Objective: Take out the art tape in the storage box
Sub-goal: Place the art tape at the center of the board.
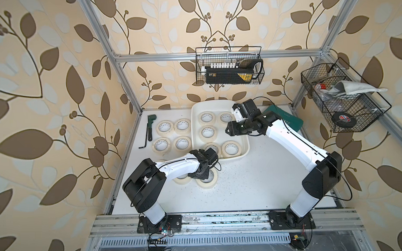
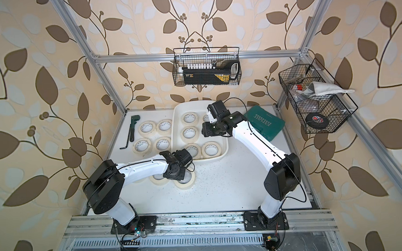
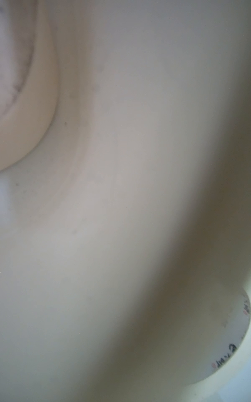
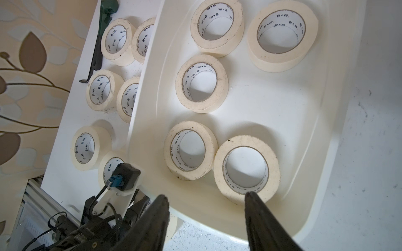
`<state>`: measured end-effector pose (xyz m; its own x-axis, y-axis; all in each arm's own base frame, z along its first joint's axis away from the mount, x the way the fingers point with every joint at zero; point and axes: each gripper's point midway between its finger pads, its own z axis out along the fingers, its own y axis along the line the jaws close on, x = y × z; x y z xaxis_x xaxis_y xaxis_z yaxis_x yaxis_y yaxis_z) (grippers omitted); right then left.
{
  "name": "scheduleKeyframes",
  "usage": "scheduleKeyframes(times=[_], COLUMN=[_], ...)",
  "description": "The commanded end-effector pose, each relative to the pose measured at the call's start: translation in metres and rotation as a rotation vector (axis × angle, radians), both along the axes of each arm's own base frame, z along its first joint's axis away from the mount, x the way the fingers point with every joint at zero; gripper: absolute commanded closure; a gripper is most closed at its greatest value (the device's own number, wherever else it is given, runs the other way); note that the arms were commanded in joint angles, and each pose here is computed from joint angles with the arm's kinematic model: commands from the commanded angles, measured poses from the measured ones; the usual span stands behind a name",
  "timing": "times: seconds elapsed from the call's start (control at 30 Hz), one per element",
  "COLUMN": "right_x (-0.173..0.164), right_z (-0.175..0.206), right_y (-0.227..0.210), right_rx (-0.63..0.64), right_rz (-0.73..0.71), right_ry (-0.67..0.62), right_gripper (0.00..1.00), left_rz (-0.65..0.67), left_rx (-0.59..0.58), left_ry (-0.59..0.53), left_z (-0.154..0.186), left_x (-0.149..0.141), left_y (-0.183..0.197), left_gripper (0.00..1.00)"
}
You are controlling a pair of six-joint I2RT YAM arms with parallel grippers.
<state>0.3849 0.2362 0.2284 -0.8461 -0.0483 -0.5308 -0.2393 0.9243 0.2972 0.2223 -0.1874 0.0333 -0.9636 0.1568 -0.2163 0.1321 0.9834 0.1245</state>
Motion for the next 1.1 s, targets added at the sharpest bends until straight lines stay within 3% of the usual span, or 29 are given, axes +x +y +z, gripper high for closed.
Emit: scheduleKeyframes(times=[0.0,0.13,0.3,0.57,0.8,1.07], right_x=[0.003,0.003,0.005,0.014,0.029,0.058], right_z=[-0.004,-0.006,-0.008,-0.015,-0.034,-0.070], right_y=[0.003,0.002,0.002,0.004,0.011,0.028], right_rx=[0.005,0.001,0.000,0.012,0.015,0.017], right_rz=[0.003,0.002,-0.001,-0.038,-0.068,-0.107], right_ry=[0.021,0.025,0.028,0.042,0.066,0.116], right_gripper=[0.42,0.42,0.42,0.42,0.42,0.42], left_rz=[0.018,0.018,-0.004,-0.011,0.013,0.047], left_rx=[0.051,0.023,-0.047,-0.076,-0.151,-0.170], left_ry=[-0.027,-0.048,-0.120,-0.215,-0.282,-0.302], left_z=[0.000,0.008,0.033,0.080,0.116,0.133], left_x=[0.002,0.005,0.011,0.025,0.035,0.043], left_y=[0.010,0.006,0.001,0.002,0.006,0.019], left_gripper=[0.67,0.61,0.40,0.20,0.08,0.05])
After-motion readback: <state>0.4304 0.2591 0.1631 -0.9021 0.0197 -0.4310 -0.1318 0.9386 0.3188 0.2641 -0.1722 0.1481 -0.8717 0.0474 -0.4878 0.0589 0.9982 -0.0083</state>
